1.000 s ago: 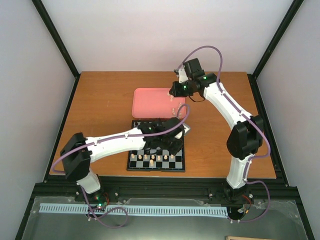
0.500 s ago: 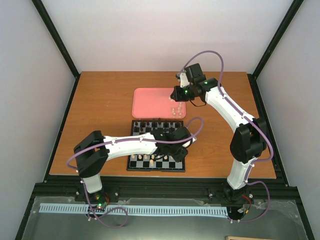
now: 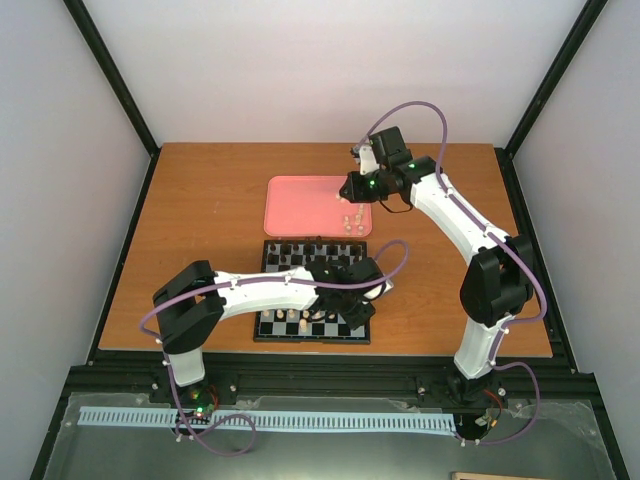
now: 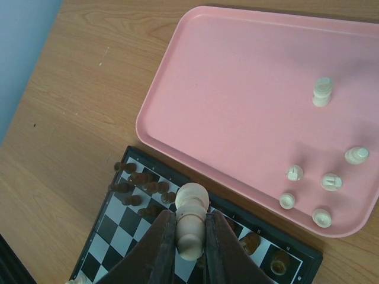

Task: Set up the chess pieces on the board
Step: Place the chess piece on the chessboard.

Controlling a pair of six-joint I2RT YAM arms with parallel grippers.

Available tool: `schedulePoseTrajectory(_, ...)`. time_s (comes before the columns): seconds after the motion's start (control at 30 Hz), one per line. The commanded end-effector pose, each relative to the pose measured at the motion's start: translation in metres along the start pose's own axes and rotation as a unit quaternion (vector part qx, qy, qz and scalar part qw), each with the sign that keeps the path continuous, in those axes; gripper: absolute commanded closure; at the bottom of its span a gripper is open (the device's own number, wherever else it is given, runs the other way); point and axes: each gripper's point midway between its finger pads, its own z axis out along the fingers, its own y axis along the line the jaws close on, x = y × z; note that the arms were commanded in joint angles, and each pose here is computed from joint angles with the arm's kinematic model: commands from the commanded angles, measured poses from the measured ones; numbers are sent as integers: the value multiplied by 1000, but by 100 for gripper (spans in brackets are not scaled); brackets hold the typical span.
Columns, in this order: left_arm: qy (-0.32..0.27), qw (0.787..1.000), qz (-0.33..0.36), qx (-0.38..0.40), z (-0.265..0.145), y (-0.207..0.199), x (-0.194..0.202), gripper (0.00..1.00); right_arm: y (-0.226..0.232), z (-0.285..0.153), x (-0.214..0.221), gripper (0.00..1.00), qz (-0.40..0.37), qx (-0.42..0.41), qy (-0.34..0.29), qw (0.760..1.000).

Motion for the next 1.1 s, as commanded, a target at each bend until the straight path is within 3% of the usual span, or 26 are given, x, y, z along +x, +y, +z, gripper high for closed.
schedulePoseTrajectory(0.0,0,1000,9,18,-3,-12,4,99,0,-5,-4,90,-1,-8,-14,1000)
schedulePoseTrajectory(0.57,12,1000,-7,17,24,-11,11,99,-13,-6,-2,90,9,-3,-13,1000)
schedulePoseTrajectory(1.07,7,1000,-20,-23,24,3,11,99,-20,-8,-3,90,16,-3,-14,1000)
